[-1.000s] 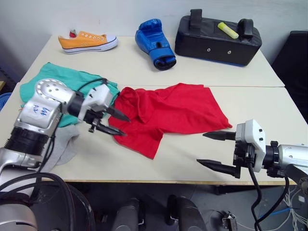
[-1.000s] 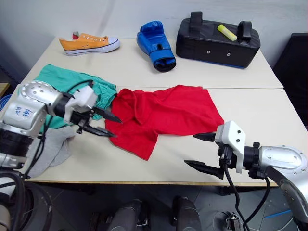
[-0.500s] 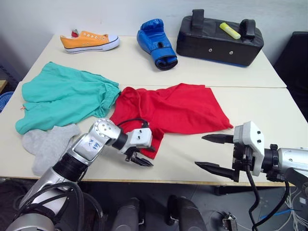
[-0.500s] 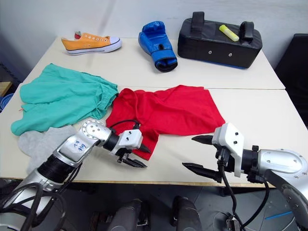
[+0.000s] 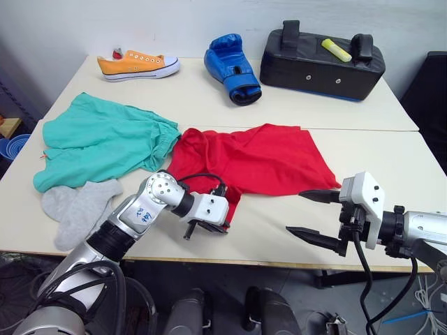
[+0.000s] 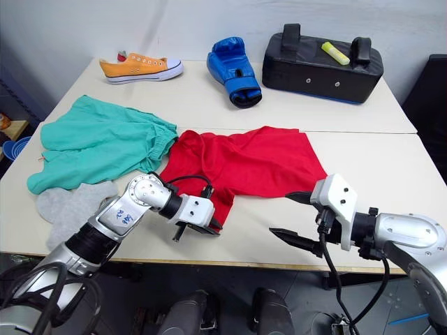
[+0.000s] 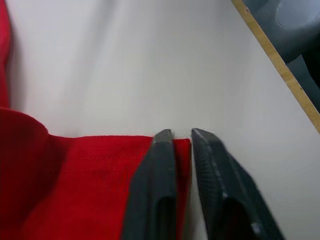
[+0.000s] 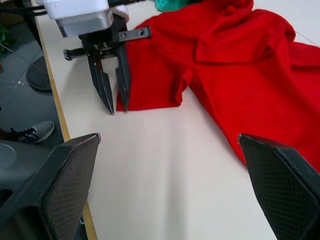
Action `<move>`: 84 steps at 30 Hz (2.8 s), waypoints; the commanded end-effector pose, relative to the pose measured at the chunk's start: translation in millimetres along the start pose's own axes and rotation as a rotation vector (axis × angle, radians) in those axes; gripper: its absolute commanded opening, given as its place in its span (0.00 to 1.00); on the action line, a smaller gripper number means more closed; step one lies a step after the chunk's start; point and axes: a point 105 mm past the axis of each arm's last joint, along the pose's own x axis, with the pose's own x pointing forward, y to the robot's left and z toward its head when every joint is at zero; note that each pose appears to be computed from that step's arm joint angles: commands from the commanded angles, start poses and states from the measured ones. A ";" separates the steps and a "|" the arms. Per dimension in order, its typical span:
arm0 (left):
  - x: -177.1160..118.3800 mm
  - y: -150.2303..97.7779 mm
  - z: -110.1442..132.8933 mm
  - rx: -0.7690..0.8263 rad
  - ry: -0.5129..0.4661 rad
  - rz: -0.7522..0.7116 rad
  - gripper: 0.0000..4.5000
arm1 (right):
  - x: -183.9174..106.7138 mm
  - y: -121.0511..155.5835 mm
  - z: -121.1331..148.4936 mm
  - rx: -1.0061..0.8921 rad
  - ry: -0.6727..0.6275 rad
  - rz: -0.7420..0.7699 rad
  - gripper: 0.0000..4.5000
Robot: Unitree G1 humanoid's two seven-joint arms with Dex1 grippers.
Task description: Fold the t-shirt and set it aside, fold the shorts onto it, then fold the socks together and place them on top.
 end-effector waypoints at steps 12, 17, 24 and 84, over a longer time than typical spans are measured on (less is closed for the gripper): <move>-55.7 -10.4 0.2 -0.367 -0.122 -0.045 0.01 | -1.6 -44.0 -13.0 -0.082 0.069 -0.090 1.00; -84.0 -27.1 1.3 -0.389 -0.137 -0.098 0.01 | 1.9 -41.9 -14.0 -0.087 0.063 -0.068 1.00; -93.4 -31.2 -14.4 -0.409 -0.107 -0.064 0.01 | -2.3 -83.2 -42.4 -0.214 0.271 -0.222 1.00; -338.7 152.6 149.6 0.054 -0.816 1.133 0.00 | -121.6 -120.4 215.8 -1.467 -0.274 -1.145 0.00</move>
